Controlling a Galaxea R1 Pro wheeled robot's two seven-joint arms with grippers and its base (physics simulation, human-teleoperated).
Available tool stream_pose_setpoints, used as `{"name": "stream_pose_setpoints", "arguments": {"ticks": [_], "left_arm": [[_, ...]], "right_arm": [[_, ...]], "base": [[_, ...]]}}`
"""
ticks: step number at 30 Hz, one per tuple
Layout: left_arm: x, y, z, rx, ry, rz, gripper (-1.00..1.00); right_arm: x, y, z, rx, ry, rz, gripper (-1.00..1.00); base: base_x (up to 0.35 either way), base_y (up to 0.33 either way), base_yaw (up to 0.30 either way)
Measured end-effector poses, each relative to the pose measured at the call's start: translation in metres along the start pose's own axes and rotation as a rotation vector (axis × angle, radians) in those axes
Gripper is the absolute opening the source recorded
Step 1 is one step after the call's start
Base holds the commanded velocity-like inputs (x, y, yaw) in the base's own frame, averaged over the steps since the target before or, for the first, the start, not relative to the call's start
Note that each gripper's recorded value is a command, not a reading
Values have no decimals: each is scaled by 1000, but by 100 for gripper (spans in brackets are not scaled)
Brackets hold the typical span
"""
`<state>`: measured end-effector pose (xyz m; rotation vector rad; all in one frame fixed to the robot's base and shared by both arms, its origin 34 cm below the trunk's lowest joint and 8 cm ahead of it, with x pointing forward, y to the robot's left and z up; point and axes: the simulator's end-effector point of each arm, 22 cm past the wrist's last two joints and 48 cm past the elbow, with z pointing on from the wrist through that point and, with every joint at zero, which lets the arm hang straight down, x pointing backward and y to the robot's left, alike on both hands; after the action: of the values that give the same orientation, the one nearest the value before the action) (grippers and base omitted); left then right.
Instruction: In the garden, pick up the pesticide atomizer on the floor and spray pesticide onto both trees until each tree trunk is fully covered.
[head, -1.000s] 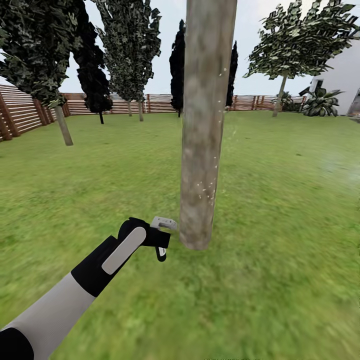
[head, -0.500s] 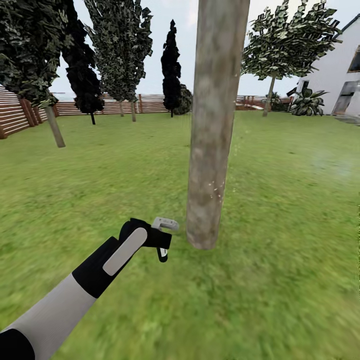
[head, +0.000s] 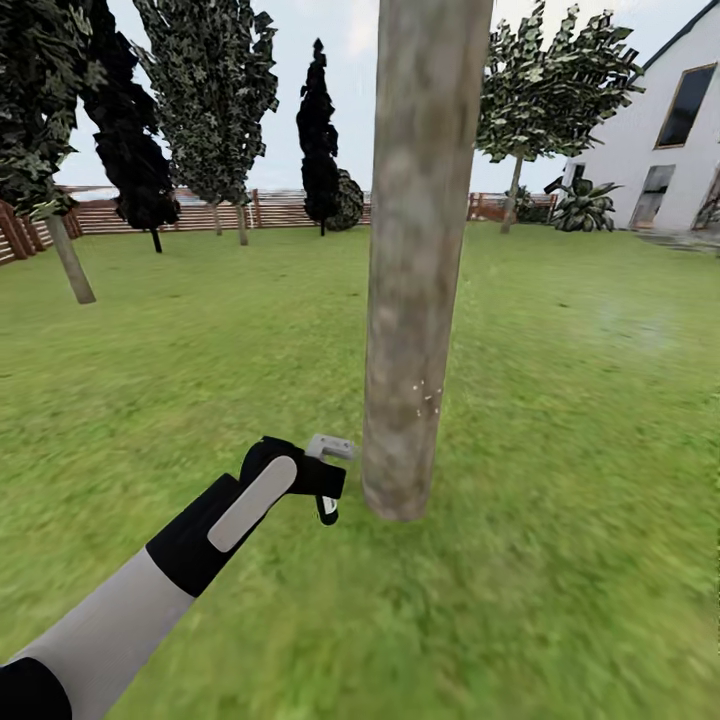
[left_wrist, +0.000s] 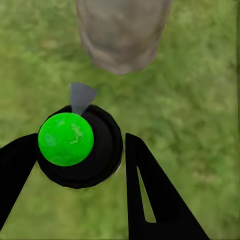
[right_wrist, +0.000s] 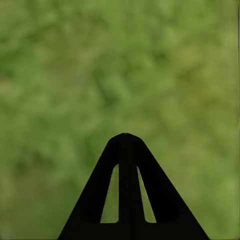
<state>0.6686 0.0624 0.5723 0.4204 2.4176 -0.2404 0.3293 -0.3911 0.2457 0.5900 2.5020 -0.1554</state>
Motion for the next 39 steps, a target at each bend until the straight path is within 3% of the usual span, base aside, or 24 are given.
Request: {"name": "stream_pose_setpoints", "arguments": {"ticks": [7,26,39], "left_arm": [[8,-9,3,1,15,39,-100],[9,-13,2,16,20,34,-100],[11,-15,3,18,25,39,-100]], "right_arm": [[0,-3,0,6,0,8,-100],[-2,-4,0,5,-4,8,-100],[-2,-4,0,5,-4,9,-100]], "base": [[69,3,-91],[91,271,-152],[-25,253,-128]]}}
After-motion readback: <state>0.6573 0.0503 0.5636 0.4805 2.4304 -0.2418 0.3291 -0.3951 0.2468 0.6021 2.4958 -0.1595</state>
